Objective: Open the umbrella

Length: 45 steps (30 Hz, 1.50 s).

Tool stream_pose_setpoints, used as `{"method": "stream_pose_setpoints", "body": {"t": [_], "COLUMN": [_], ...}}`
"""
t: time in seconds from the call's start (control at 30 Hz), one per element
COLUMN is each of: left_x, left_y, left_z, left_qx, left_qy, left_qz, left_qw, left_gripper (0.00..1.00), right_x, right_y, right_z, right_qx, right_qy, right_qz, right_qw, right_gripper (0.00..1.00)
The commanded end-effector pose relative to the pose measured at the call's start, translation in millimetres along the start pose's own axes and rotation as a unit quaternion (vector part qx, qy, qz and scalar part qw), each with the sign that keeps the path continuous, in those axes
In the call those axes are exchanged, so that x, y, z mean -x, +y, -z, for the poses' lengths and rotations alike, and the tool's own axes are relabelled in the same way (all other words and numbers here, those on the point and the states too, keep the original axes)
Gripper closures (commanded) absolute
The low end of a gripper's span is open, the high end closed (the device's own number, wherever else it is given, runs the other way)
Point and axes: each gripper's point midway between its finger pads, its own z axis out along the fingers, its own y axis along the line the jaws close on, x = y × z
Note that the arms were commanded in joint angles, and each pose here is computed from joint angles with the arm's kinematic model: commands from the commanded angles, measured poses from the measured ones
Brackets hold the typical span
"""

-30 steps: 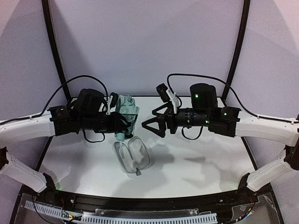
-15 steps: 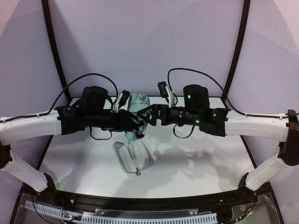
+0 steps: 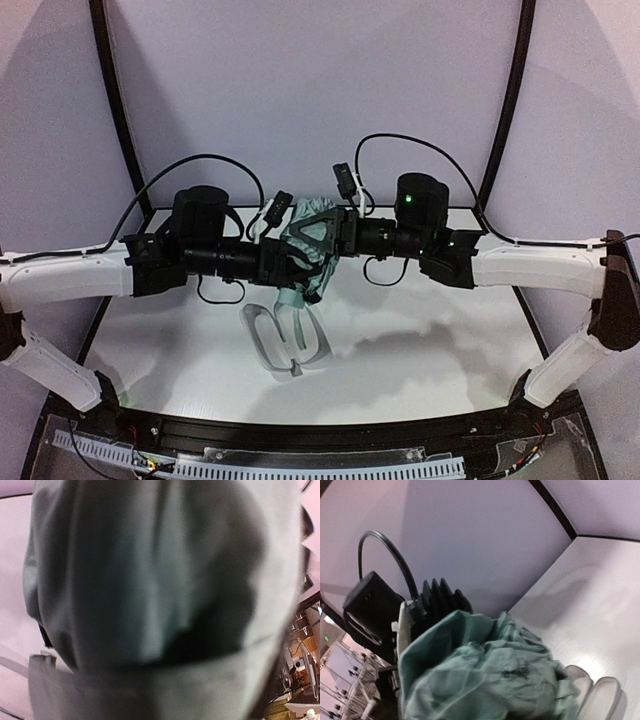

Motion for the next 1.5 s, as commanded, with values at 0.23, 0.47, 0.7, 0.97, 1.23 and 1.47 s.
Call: {"method": "stream_pose_setpoints", "body": {"t": [0.23, 0.47, 0.7, 0.97, 1.23, 1.47], "left_x": [18.8, 3.6, -19.4, -8.1, -10.9, -6.4], "left_y": [-34.9, -30.1, -12.1, -13.2, -14.1, -12.7], "left_z": [14.9, 31.5, 43.4, 27.7, -0.3, -8.8], "left_qx": [-0.052, -0.041, -0.012, -0.023, -0.046, -0.048], "left_qy": [-0.033, -0.036, -0.028, -0.041, -0.003, -0.004], "left_qz": [-0.050, -0.064, -0.058, -0.049, -0.046, -0.045], "left_qw": [0.997, 0.996, 0.998, 0.998, 0.998, 0.998], "left_gripper": [0.84, 0.03, 0.01, 0.16, 0.33, 0.44], "right_x": [21.3, 44.6, 58.2, 61.8, 69.2, 71.5], "right_y": [40.1, 41.2, 24.9, 2.3, 1.6, 2.2], "right_z": [11.5, 34.2, 50.4, 54.3, 54.1, 53.0], "right_qx": [0.081, 0.049, -0.016, -0.087, -0.088, -0.084], "right_qy": [-0.039, -0.087, -0.105, -0.110, -0.128, -0.133], "right_qz": [0.029, 0.044, 0.000, -0.052, -0.072, -0.089], "right_qw": [0.996, 0.994, 0.994, 0.989, 0.985, 0.984], "right_gripper": [1.00, 1.00, 1.00, 1.00, 1.00, 1.00]}}
